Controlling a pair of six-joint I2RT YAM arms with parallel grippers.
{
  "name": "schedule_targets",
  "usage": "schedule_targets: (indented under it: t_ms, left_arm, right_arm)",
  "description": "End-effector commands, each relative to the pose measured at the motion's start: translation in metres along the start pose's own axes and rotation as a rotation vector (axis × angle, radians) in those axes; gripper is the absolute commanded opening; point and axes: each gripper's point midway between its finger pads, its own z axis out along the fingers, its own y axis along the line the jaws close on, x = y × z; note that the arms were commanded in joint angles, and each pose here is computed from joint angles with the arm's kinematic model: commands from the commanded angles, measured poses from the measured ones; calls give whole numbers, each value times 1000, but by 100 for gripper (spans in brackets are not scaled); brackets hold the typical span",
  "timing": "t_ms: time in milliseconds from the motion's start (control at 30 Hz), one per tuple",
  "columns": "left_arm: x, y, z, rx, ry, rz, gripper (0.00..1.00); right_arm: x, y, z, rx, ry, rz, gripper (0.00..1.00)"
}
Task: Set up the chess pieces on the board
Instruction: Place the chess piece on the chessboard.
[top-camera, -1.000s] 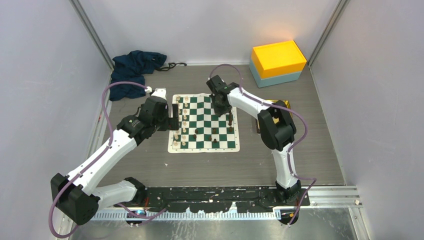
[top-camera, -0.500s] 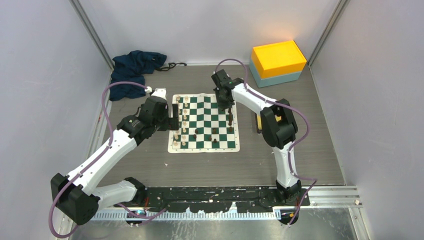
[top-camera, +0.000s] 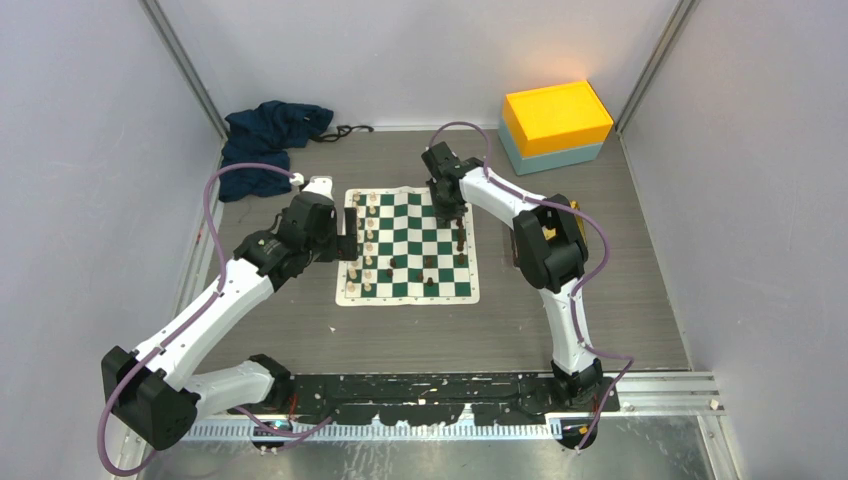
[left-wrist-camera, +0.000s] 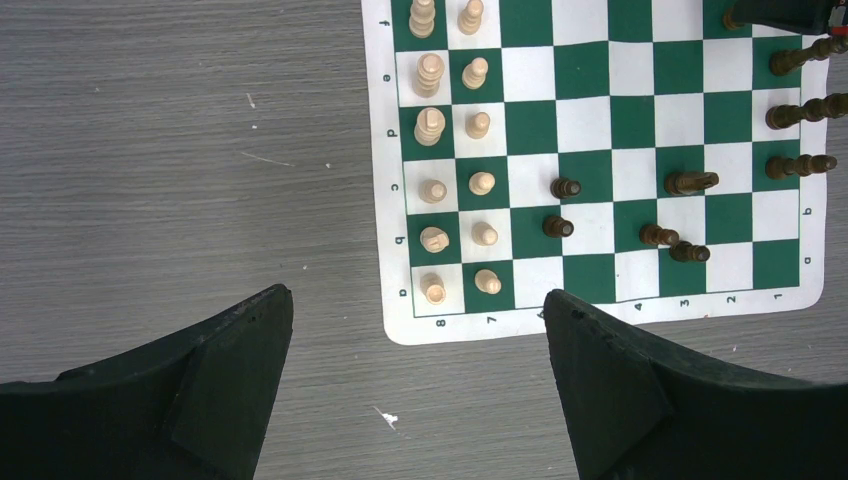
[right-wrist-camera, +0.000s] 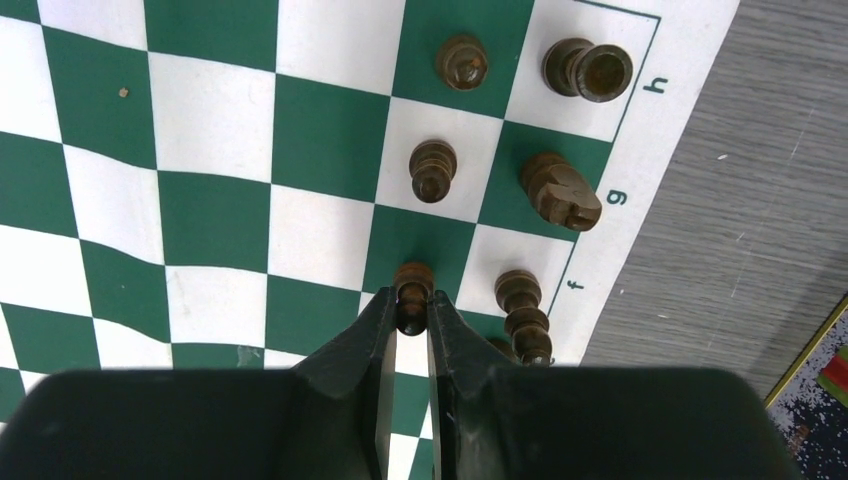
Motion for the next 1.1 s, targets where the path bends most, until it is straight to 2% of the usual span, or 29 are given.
schedule_targets:
  t_ms: [0, 467, 833, 1067]
  left_arm:
    - [-13, -1, -2, 3, -41, -12, 96]
    - [-11, 0, 0, -1, -34, -10, 96]
    - [-10, -1, 0, 2, -32, -12, 96]
    - [-10, -1, -1, 4, -33, -15, 96]
  right_arm:
    - [-23, 4, -8, -20, -59, 9, 5]
    - [-17, 4, -2, -24, -38, 11, 8]
    - [-21, 4, -5, -29, -50, 11, 35]
    - [-26, 4, -10, -33, -66, 13, 39]
